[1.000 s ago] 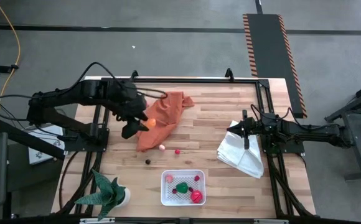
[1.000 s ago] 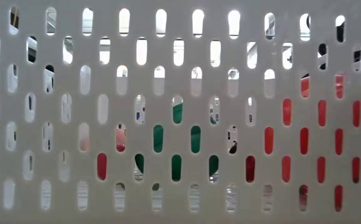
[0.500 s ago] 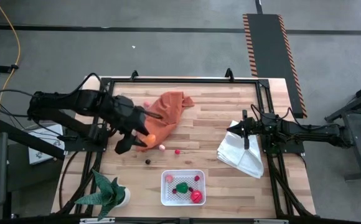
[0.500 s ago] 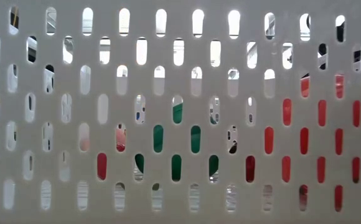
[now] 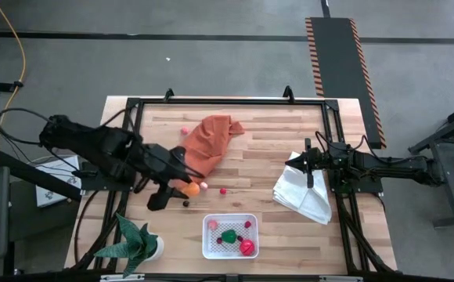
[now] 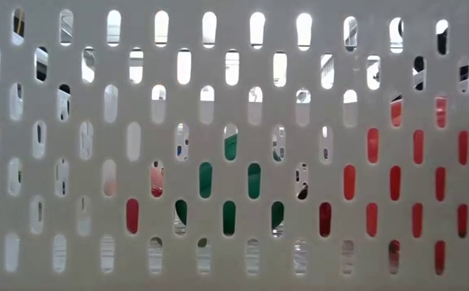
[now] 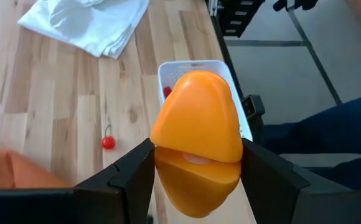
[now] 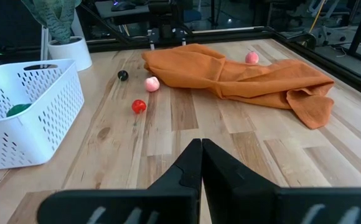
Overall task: Pick and placing Produce into tupperware
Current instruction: Put the yellow pumpkin into the white bin
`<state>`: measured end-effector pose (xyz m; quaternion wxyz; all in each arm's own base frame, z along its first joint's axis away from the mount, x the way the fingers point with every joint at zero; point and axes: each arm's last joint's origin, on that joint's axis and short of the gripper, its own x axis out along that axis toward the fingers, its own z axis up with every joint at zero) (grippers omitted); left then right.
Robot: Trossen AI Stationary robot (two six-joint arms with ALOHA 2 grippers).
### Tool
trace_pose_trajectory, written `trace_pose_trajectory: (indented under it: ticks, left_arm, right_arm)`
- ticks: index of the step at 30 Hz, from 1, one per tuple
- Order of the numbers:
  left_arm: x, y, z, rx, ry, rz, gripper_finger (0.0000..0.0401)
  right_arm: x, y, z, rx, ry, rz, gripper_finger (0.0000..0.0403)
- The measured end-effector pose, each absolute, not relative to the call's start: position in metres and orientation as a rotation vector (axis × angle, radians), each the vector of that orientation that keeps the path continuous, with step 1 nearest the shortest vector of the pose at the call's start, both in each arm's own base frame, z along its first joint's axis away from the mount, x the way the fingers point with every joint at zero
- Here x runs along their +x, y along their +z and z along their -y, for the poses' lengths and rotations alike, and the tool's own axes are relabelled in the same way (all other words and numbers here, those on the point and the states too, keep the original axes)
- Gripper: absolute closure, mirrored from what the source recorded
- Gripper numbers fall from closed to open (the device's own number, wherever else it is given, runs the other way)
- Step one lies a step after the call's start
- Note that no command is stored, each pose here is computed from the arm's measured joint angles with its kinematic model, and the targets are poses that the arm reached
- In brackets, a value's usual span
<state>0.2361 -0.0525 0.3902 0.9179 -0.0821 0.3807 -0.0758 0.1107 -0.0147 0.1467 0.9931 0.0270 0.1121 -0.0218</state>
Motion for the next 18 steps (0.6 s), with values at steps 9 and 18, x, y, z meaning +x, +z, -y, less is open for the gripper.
trace_pose_trajectory:
  ticks: [9,18]
  left_arm:
    - [0.267,0.371,0.062,-0.159,-0.158,-0.815,0.0203]
    - [0.294,0.349,0.071,-0.177,-0.213,-0.869,0.0203]
  right_arm:
    - [0.111,0.147,0.015,0.054,-0.044,-0.225,0.0402]
    - [0.111,0.147,0.015,0.054,-0.043,-0.225,0.0402]
